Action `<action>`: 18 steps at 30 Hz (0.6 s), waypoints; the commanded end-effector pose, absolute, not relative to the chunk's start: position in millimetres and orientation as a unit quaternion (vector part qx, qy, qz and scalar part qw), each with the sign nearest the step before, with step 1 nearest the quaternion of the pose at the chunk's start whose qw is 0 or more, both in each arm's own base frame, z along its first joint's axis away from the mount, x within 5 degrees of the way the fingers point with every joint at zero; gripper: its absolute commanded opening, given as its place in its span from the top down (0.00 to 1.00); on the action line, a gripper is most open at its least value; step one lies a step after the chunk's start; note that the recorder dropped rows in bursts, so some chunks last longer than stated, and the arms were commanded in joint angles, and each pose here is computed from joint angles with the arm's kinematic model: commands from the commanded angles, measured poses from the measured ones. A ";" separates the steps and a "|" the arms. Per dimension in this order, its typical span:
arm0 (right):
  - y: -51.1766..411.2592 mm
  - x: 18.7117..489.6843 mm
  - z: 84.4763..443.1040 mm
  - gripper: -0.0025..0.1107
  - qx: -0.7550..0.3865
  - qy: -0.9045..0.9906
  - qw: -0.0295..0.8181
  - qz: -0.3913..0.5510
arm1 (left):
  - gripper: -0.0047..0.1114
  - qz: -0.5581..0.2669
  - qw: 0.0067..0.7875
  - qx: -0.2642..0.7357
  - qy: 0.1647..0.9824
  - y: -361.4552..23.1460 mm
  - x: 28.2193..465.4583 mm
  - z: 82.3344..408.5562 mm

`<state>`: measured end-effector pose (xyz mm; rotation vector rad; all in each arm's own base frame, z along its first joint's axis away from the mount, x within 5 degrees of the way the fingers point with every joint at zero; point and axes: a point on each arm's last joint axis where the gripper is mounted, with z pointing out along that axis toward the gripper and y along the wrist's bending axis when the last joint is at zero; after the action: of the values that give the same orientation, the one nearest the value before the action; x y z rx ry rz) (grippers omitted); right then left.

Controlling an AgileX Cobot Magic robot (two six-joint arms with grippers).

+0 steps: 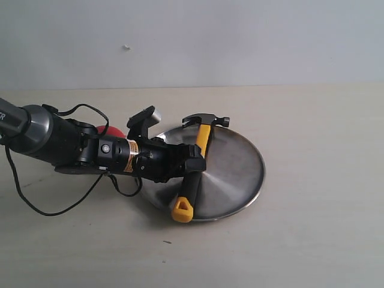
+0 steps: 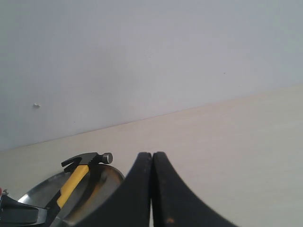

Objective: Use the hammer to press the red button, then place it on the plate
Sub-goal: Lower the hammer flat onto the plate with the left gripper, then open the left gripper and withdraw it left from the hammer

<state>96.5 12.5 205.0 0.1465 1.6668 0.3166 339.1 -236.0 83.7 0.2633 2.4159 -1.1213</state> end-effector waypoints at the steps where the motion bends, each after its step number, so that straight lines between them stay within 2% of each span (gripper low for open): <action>1: 12.2 95.6 204.1 0.98 0.060 0.735 0.662 0.136 | 0.54 -0.417 0.237 0.103 0.871 -239.3 339.7 90.2; 18: 12.2 95.6 204.1 0.98 0.061 0.735 0.662 0.136 | 0.54 -0.421 0.239 0.093 0.870 -238.9 340.9 91.0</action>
<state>96.5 12.5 205.0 0.1465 1.6668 0.3166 339.8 -236.5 84.6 0.2563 2.4105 -1.1283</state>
